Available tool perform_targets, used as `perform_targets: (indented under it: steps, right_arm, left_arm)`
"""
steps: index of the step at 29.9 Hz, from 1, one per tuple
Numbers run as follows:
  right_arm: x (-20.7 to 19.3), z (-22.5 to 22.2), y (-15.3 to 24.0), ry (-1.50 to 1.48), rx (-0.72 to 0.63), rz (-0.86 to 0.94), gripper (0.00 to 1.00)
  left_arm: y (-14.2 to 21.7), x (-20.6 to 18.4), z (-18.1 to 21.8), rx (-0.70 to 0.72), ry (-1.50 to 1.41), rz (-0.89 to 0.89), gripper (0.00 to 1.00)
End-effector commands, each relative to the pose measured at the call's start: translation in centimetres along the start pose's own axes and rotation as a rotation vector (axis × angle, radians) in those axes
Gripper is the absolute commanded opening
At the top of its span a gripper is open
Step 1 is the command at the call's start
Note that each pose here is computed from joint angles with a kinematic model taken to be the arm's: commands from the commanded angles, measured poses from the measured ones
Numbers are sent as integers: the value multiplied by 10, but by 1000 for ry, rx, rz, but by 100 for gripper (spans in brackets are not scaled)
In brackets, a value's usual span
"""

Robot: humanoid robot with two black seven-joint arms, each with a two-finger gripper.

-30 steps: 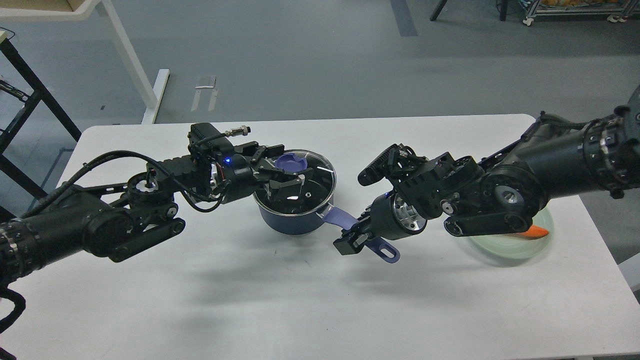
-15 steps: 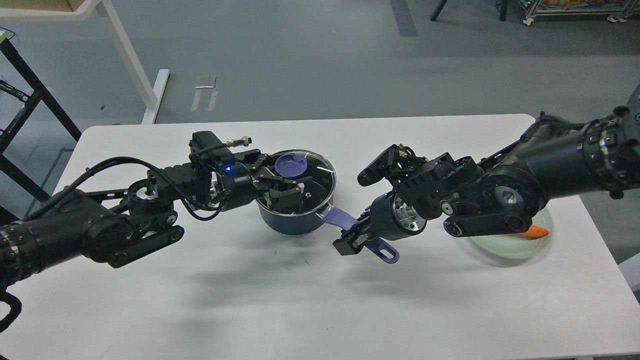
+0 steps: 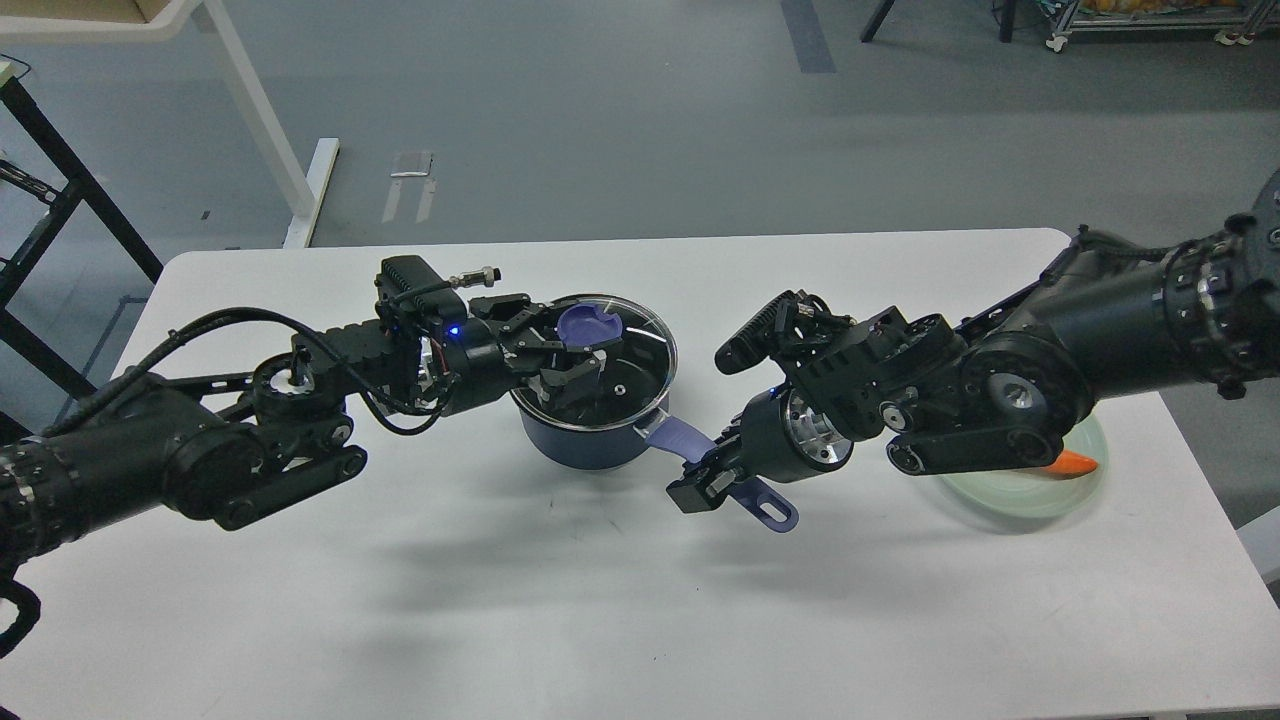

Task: Open pot lid
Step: 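Close the left gripper on the purple lid knob, then lift the glass lid off the pot with the left gripper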

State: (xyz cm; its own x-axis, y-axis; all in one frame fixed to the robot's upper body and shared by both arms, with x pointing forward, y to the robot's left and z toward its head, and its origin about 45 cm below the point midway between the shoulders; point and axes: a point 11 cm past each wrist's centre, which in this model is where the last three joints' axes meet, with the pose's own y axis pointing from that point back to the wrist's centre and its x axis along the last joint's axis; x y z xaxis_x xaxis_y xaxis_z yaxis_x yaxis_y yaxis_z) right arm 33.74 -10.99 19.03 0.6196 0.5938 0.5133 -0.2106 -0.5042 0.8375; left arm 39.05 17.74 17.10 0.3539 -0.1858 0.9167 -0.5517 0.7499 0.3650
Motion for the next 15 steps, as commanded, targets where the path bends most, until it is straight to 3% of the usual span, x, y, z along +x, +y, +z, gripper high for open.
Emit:
perform_targets:
  steps: [1, 9, 15]
  right_arm:
    - [0, 0, 0, 0, 0, 0, 17]
    - [1, 1, 0, -1, -1, 3, 17]
    - [1, 1, 1, -2, -2, 4, 17]
  left_arm:
    - [0, 0, 0, 1, 1, -1, 50]
    - [3, 4, -4, 10, 7, 8, 48]
    - [22, 38, -29, 73, 47, 72, 48]
